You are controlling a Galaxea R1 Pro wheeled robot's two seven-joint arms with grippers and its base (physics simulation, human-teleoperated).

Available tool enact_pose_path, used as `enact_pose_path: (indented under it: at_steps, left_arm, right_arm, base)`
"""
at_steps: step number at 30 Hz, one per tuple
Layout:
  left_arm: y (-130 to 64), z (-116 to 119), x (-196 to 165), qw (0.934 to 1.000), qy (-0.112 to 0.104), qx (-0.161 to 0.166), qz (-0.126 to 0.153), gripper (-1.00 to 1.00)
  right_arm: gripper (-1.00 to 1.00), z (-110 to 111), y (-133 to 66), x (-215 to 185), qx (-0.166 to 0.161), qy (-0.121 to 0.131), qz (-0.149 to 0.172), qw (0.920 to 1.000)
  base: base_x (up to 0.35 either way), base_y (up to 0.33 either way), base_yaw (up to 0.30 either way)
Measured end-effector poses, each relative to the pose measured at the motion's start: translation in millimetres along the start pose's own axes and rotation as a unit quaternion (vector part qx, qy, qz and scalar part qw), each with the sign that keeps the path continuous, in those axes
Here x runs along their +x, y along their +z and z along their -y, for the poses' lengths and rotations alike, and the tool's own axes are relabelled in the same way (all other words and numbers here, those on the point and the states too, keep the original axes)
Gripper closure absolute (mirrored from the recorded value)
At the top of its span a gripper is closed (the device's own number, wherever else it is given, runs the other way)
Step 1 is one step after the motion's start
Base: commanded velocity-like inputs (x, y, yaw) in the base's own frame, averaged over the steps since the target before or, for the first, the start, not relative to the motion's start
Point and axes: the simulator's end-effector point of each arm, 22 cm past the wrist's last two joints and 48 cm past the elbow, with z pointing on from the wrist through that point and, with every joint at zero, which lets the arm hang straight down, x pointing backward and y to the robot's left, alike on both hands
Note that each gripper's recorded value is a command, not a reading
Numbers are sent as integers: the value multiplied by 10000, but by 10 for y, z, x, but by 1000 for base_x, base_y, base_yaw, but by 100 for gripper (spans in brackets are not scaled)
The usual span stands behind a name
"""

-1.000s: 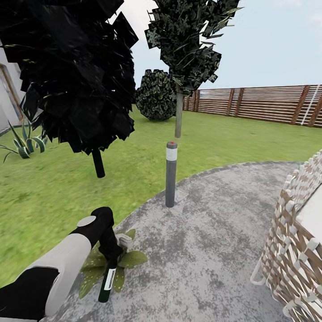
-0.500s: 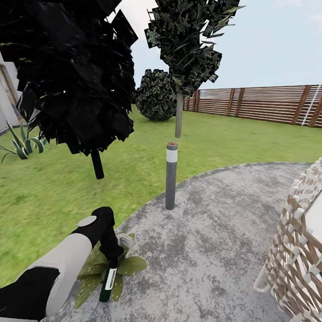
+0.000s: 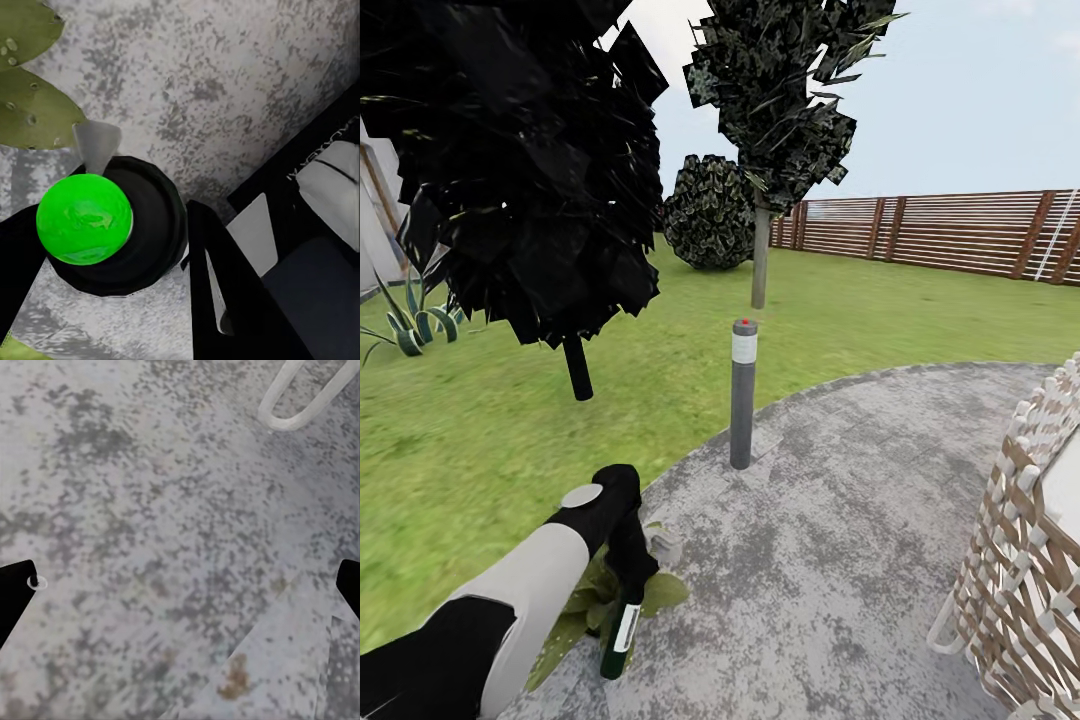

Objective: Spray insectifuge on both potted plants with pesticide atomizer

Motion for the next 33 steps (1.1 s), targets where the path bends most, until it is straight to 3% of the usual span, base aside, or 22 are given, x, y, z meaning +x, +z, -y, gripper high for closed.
enact_pose_path:
  at_steps: [7, 11, 19, 32, 33]
  left_arm:
    - [-24, -3, -13, 10000, -1, 24, 33, 100]
    - [27, -175, 182, 9998, -207, 32, -64, 100]
    - [11, -15, 32, 9999, -69, 73, 24, 100]
    - [26, -16, 45, 9999, -88, 77, -5, 100]
    - [93, -150, 214, 9997, -229, 65, -100, 100]
  right_arm:
    - [-100, -1, 1, -5, -2, -2, 5, 10000]
    - [-100, -9, 1, -8, -3, 5, 9, 10000]
    - [-100, -4, 0, -13, 10, 19, 13, 10000]
    - [-100, -15, 0, -11, 4, 22, 10, 10000]
    - [-100, -20, 0, -10, -5, 18, 9, 10000]
  base:
    - [0, 0, 0]
    - [0, 0, 0]
    - [112, -70, 0]
    - [68, -91, 90]
    - [0, 0, 0]
